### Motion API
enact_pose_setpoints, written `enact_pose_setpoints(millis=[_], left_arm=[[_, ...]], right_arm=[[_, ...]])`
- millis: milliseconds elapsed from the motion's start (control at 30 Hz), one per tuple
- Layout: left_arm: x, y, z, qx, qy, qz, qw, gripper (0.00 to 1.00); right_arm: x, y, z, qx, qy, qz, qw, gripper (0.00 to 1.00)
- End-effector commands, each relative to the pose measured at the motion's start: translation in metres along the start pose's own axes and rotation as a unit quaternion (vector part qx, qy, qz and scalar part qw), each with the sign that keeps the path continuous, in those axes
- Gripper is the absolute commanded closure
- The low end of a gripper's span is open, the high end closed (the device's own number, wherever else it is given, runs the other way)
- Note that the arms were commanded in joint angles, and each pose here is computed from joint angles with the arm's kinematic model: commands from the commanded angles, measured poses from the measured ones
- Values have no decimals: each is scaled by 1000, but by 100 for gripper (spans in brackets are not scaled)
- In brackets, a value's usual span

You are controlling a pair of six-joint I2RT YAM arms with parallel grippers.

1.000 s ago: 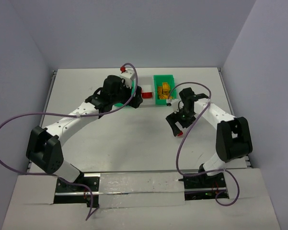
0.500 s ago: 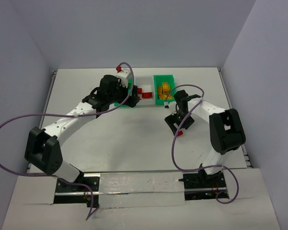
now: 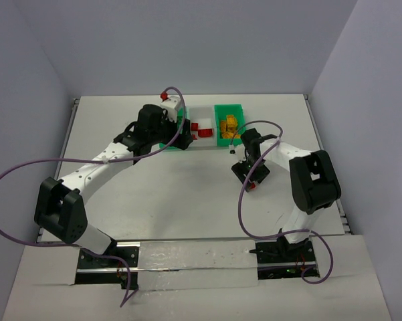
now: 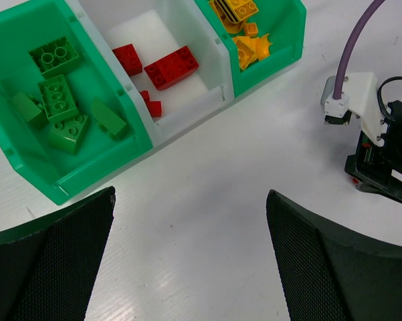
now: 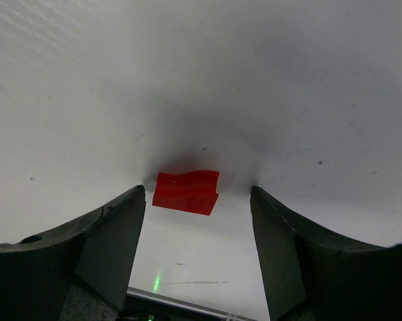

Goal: Sort the legos into containers by color

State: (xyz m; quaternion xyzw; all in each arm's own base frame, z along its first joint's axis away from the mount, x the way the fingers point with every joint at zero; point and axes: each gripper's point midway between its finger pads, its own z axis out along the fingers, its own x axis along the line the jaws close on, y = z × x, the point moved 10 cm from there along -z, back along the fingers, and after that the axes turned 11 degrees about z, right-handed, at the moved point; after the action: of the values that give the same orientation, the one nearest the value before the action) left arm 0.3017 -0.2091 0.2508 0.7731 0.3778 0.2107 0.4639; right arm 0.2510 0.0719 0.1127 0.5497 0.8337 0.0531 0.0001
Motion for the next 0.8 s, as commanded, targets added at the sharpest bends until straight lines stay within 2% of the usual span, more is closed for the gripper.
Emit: enact_pose_setpoints(millis=[0,267,367,500,633,700,767], left_arm=[[2,11,-8,-29,-3,-3,1000,1],[3,9,-7,-27,-2,-2,1000,1],[3,8,-8,-26,-1,-1,1000,1],[8,8,-11,-25,2,-12,1000,1],[46,7,-20,-30,-9,-91,995,1],[60,9,-26,-39,-13,-118,992,1],[72,12,-32,-45,-4,-132,990,1]], right_arm=[[2,-2,2,0,-7,3,1000,34],[10,2,-7,-9,9,-5,1000,59],[16,7,-17,-22,25,-10,999,65],[25,29,-58,-86,42,-27,995,65],[33,71,-106,-178,47,-32,982,66],[39,106,-132,-237,47,-28,970,66],[43,129,-143,-266,44,-31,962,66]])
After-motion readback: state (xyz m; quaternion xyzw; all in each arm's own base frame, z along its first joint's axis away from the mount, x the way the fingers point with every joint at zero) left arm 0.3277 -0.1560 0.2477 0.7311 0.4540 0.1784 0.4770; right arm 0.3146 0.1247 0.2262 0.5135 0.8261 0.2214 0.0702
